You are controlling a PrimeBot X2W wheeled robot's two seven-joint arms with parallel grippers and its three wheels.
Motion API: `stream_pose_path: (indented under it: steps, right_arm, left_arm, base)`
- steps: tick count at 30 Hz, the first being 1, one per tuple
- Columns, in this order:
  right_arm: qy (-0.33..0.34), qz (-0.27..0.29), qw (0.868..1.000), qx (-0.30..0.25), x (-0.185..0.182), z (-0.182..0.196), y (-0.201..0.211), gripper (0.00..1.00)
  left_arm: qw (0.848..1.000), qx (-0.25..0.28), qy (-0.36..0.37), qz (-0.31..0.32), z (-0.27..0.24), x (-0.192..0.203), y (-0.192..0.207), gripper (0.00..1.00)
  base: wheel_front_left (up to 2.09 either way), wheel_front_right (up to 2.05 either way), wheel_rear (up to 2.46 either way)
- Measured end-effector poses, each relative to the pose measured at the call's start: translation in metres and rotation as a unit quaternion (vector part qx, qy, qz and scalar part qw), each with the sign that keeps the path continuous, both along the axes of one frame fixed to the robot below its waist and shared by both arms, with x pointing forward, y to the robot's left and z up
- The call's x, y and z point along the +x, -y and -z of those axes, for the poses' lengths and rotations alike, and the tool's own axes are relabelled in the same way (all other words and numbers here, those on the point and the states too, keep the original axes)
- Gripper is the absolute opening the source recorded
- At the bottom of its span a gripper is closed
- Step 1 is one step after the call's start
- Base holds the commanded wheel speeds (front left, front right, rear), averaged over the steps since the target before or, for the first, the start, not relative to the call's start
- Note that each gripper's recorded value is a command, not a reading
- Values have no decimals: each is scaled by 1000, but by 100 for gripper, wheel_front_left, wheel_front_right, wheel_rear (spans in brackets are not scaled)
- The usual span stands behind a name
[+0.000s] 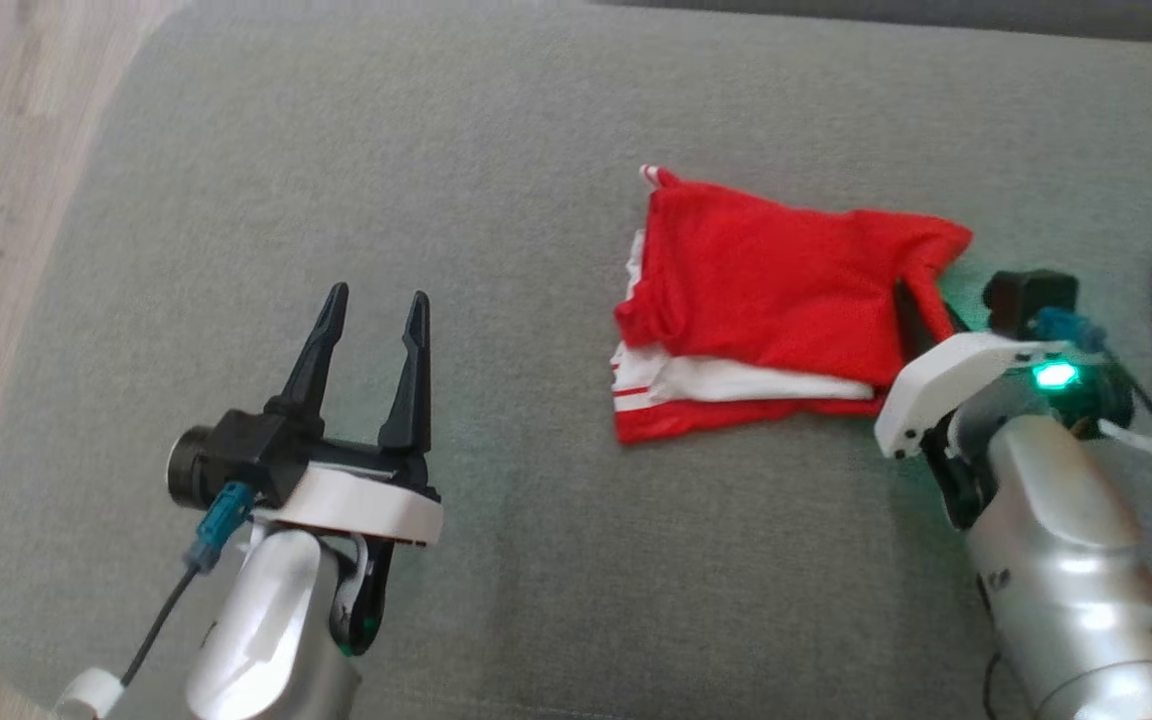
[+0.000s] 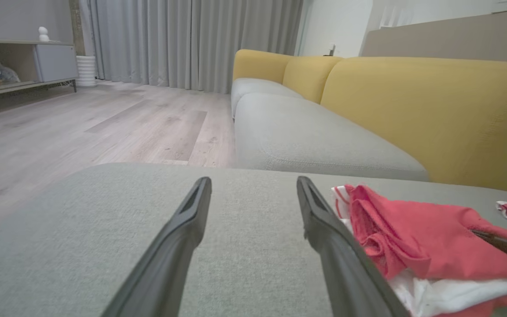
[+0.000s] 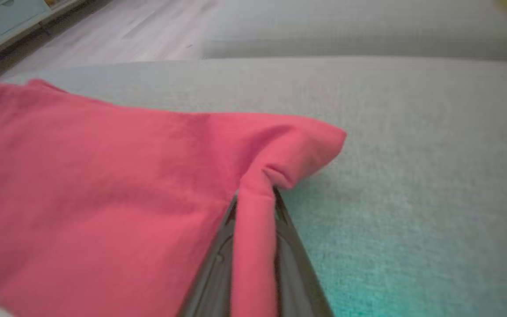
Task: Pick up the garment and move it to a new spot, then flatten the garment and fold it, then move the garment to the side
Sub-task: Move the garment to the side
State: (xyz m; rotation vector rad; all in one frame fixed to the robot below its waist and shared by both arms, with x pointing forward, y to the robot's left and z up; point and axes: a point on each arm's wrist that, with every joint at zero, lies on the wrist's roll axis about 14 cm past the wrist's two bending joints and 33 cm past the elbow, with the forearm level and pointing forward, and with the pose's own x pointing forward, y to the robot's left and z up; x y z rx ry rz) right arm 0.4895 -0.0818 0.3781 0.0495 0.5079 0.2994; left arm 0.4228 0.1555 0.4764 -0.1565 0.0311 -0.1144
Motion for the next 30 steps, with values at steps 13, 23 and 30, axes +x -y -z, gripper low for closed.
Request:
stream_pose_path:
  steps: [13,23,30]
  right_arm:
    - [158,-8,980,-118,3,-86,72,0]
    - [117,85,947,-288,28,-113,236,0]
    - [55,170,939,-293,16,-92,303,0]
  left_arm:
    - [996,-5,31,87,-21,7,67,100]
    - [993,-14,7,120,6,36,91,100]
    - [993,-11,-15,118,29,48,87,100]
  base:
    - [0,0,0]
    - [0,0,0]
    - [0,0,0]
